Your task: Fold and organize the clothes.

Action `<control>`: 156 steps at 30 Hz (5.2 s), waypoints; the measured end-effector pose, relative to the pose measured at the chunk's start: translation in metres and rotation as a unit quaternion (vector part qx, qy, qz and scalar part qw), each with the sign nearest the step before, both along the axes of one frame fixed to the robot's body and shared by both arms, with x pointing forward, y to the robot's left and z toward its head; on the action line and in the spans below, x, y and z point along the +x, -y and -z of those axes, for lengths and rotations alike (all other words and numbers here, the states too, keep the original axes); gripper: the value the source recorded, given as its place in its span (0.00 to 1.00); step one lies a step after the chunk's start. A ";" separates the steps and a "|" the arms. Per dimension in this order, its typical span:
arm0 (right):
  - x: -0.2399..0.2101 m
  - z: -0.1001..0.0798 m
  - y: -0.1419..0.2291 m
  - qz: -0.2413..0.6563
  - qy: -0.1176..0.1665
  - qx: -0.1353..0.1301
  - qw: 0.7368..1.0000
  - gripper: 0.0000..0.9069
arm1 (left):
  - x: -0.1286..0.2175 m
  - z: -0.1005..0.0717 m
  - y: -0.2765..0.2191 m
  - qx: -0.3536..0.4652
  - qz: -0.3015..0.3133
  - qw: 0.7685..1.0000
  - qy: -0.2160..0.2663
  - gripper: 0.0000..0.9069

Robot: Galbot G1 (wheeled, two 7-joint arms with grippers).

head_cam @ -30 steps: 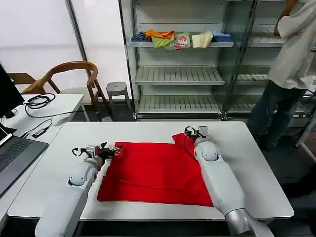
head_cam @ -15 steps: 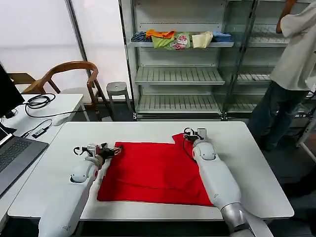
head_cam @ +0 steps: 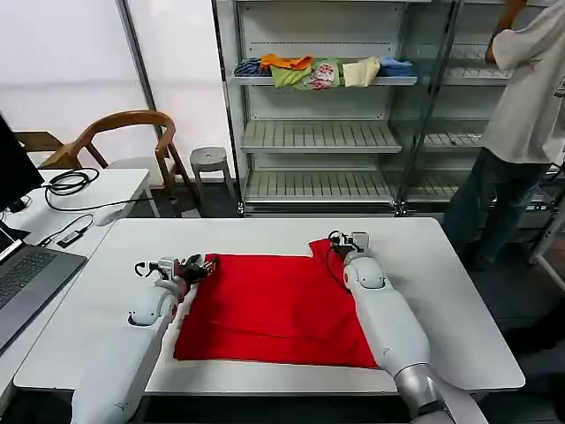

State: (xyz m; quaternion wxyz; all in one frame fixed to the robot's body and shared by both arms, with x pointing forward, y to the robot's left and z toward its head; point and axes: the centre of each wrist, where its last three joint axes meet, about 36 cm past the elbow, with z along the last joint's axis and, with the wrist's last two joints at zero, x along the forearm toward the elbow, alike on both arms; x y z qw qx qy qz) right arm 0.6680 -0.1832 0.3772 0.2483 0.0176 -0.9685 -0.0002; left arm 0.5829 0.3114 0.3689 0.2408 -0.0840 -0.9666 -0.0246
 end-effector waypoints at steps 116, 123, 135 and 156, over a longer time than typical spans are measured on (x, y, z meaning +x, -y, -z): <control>-0.282 -0.053 0.047 -0.069 0.050 -0.047 0.995 1.00 | -0.204 -0.033 -0.014 -0.023 0.036 0.998 0.034 1.00; -0.296 -0.060 0.058 -0.061 0.071 -0.058 0.994 1.00 | -0.208 -0.042 0.001 -0.023 0.007 0.999 0.048 1.00; -0.325 -0.070 0.073 -0.047 0.094 -0.076 0.991 1.00 | -0.215 -0.024 0.040 0.008 -0.064 0.998 0.026 1.00; -0.332 -0.064 0.076 -0.044 0.102 -0.088 0.990 1.00 | -0.210 -0.006 0.063 0.028 -0.102 0.994 -0.004 0.03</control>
